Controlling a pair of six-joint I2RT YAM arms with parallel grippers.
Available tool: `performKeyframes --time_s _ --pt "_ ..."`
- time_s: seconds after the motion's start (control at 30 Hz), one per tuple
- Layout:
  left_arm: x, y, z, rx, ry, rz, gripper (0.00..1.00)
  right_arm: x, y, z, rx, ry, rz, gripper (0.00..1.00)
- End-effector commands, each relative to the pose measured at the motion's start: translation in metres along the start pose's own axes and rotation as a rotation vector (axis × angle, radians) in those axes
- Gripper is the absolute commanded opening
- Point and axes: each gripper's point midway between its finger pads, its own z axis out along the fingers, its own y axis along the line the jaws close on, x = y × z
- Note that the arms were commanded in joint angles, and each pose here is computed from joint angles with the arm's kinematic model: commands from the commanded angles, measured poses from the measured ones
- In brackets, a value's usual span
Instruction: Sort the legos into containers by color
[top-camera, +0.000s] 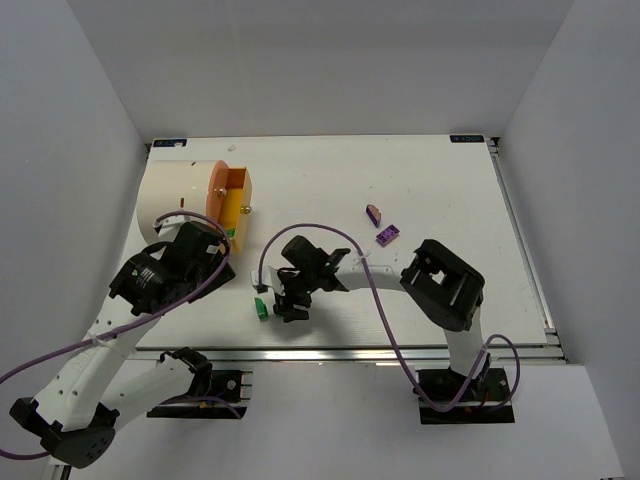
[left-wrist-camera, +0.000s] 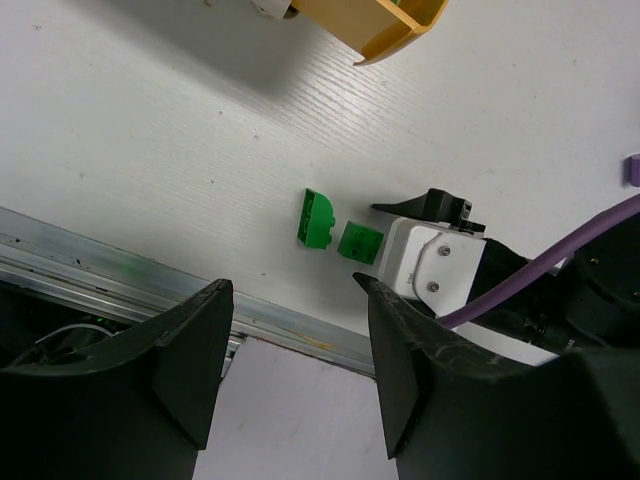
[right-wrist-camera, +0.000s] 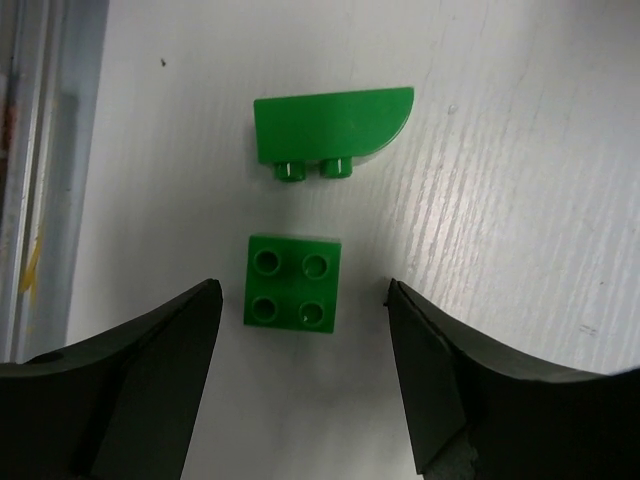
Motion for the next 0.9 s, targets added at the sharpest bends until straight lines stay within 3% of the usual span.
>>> performKeyframes --time_s 0.0,0.1,0.27,0.3,0.47,0.5,0.63,0.87 --pt "-0.003 0.014 -0.007 -0.05 -0.013 -0.019 0.66 -0.014 -0.013 0.007 0.06 -0.019 -0.017 0.73" --pt "-0.001 0.015 -0.006 -0.052 -0.008 -0.022 0.66 -0.014 -0.013 0.01 0.071 -0.02 -0.022 0.64" --pt "-0.001 0.016 -0.007 -0.048 -0.015 -0.036 0.66 -0.012 -0.014 0.004 0.073 -0.011 -0.024 0.33" --pt "-0.002 0.017 -0.008 -0.043 -0.02 -0.04 0.67 -0.015 -0.017 -0.002 0.084 -0.017 -0.04 0.24" --pt "0.001 0.018 -0.005 -0.042 -0.022 -0.061 0.67 -0.016 -0.023 -0.038 0.147 -0.055 -0.037 0.07" --pt "0.002 0.017 -0.004 -0.038 -0.019 -0.063 0.67 -0.02 -0.036 -0.056 0.182 -0.078 -0.007 0.0" --pt "0.011 0.014 0.003 -0.014 0.004 -0.072 0.67 -0.046 -0.068 -0.097 0.253 -0.177 0.111 0.0" --pt "0.021 0.01 0.017 0.004 0.024 -0.075 0.67 -0.147 -0.133 -0.147 0.355 -0.413 0.067 0.0"
